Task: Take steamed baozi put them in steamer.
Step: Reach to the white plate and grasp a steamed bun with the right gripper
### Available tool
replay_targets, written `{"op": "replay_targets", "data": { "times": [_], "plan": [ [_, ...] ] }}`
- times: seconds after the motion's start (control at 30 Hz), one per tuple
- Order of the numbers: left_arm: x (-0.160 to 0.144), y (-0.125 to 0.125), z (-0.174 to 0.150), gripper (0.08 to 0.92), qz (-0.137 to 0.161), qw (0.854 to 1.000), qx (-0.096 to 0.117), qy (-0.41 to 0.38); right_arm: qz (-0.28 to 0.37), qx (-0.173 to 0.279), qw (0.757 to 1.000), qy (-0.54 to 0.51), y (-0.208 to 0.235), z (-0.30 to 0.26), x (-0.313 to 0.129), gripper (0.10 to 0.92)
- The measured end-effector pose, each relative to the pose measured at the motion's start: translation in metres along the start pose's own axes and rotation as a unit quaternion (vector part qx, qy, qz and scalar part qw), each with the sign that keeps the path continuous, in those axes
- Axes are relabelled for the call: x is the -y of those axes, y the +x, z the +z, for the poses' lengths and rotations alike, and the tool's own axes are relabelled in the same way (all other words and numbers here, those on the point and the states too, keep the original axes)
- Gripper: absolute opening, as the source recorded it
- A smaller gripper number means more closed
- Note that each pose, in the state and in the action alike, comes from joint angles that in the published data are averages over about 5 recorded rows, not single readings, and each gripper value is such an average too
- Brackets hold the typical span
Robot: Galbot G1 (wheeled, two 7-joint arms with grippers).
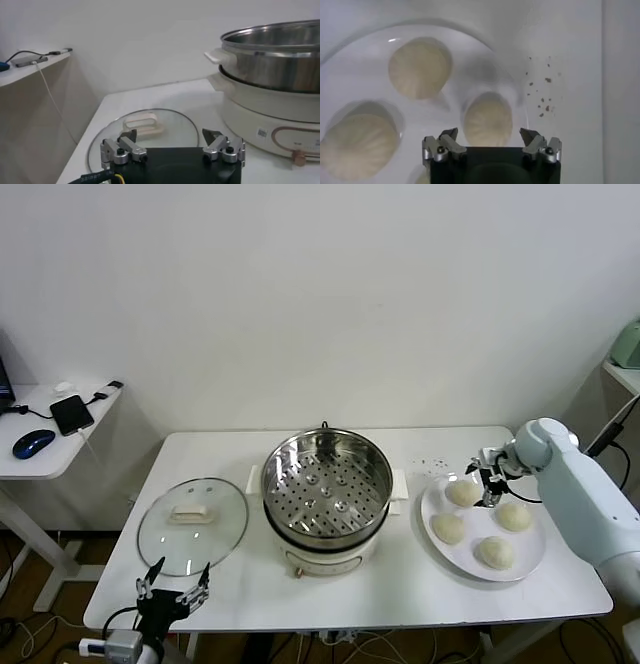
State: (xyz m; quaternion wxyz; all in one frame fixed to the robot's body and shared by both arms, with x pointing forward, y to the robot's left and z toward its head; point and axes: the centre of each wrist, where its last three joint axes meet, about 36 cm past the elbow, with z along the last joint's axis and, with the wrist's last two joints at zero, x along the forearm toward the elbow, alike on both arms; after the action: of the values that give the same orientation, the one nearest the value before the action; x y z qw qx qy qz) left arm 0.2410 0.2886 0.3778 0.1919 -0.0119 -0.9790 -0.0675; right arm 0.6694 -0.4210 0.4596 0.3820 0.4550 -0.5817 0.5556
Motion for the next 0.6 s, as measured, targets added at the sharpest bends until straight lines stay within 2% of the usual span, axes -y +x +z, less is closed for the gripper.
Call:
{"op": "replay_targets", "data": {
  "times": [0.6],
  "plan": [
    [0.0,-0.001,0.004,0.823,0.001,1.0,-0.005,0.002,-0.012,-0.007,1.0,-0.009,-0.018,0.002,0.001,0.823]
  ]
}}
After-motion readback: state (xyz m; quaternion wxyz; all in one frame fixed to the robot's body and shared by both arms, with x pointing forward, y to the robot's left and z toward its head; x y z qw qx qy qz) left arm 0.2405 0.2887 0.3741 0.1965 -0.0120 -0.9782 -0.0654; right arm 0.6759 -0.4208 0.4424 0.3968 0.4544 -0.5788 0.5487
